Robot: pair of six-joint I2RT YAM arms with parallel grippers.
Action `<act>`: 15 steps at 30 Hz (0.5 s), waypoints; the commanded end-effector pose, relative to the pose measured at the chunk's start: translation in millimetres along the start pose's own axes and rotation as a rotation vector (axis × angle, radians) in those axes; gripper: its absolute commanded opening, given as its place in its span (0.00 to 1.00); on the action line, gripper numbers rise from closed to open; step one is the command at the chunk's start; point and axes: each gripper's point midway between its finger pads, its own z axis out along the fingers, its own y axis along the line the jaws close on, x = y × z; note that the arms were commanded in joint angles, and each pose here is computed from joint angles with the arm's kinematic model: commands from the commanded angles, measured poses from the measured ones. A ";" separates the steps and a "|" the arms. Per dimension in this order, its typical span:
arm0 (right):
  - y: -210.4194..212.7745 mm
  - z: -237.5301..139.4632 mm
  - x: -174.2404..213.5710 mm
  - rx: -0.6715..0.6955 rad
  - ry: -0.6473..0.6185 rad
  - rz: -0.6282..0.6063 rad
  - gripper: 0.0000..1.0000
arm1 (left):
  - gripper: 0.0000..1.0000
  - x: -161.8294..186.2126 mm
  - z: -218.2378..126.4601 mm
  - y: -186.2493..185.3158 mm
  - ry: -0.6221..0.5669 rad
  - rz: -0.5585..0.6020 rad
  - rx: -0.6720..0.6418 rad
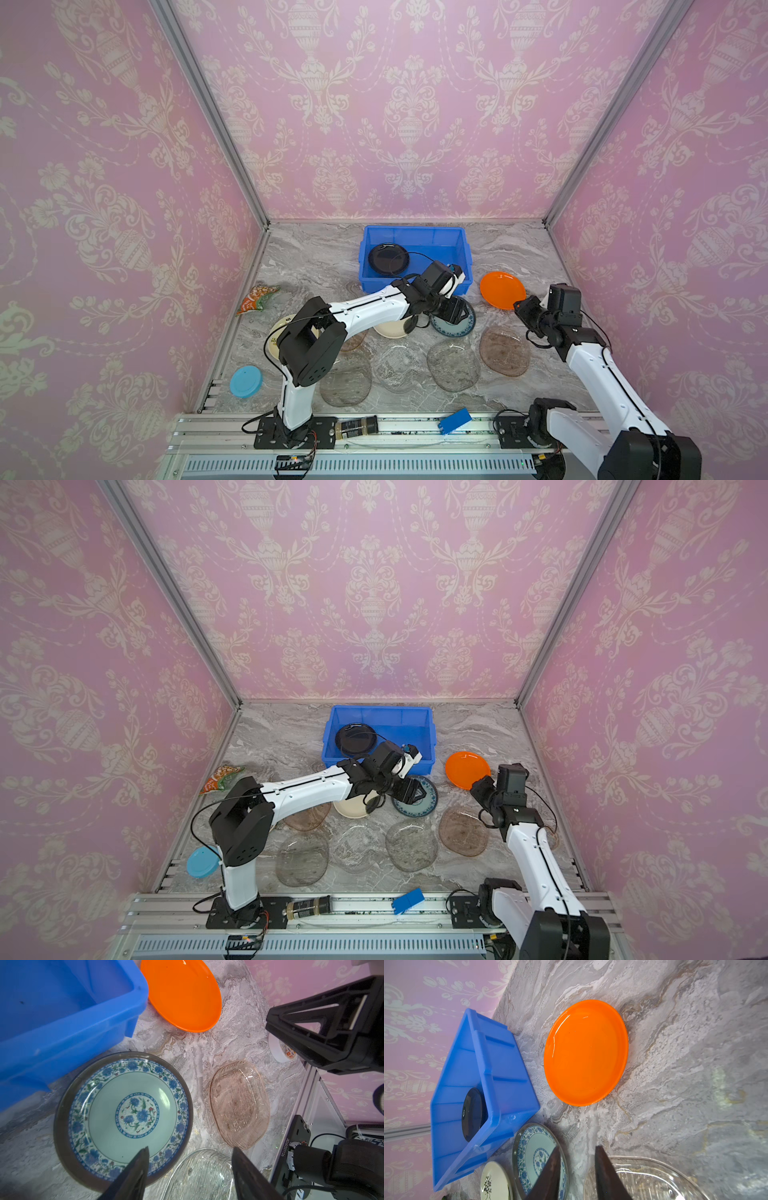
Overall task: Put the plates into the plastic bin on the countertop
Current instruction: 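Reach left gripper to the clear glass plate and grasp its rim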
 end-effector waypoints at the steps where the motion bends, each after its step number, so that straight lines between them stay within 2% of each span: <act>1: -3.0 -0.1 -1.2 -0.031 -0.021 0.045 0.29 | 0.63 14.2 14.7 -15.9 0.077 0.015 0.037; 8: -9.0 5.1 3.2 -0.051 -0.016 0.082 0.28 | 0.57 33.2 40.4 -32.9 0.171 0.054 0.053; 15: -13.5 7.0 6.2 -0.052 -0.022 0.085 0.25 | 0.51 45.3 65.3 -31.7 0.251 0.062 0.052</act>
